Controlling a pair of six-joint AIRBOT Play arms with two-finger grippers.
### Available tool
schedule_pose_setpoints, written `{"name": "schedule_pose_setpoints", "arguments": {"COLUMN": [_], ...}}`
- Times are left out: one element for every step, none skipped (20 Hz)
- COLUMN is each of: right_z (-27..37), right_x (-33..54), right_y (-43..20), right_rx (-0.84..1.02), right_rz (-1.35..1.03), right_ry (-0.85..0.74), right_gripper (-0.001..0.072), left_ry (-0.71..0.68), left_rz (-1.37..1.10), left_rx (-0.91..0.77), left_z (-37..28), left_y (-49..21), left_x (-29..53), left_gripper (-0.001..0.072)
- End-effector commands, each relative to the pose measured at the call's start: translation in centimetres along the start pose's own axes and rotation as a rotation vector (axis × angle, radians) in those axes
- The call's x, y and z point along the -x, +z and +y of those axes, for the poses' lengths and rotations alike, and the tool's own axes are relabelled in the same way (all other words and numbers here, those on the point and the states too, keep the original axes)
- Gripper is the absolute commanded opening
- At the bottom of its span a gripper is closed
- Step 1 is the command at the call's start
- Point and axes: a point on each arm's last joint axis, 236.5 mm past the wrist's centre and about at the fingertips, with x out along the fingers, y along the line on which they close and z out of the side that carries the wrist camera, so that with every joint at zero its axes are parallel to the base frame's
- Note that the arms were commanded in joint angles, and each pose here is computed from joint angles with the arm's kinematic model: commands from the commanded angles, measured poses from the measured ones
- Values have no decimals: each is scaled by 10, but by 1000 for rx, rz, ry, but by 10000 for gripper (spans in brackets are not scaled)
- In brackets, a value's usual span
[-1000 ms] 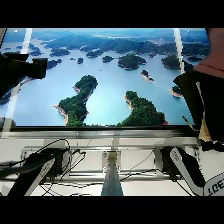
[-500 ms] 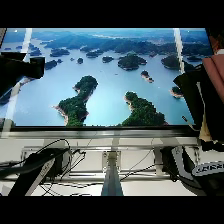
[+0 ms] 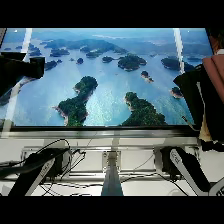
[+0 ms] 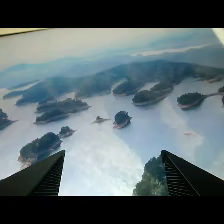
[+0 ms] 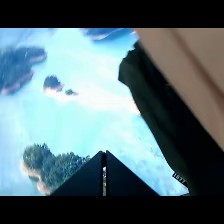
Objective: Fold the clothes and pants, and hang the long-sleeved shirts on hangers.
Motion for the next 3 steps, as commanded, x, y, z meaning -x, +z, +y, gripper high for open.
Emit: {"name": "schedule_pose_setpoints", "arguments": {"right_z": [48,60,69], "right_x": [-5,-4,-4], "right_y": [-8,-8,-10], "right_rx": [295,318,330], "right_rz": [-11,-24,-25], "right_ry": [0,31,60], "right_gripper": [13,14,14], "left_ry": [1,1,1], "left_rz": [-2,-2,-2], "left_rx": [0,0,0], "left_z": [0,0,0], "left_y": [1,1,1], "left_x": [0,0,0], "left_gripper": [688,688,688]}}
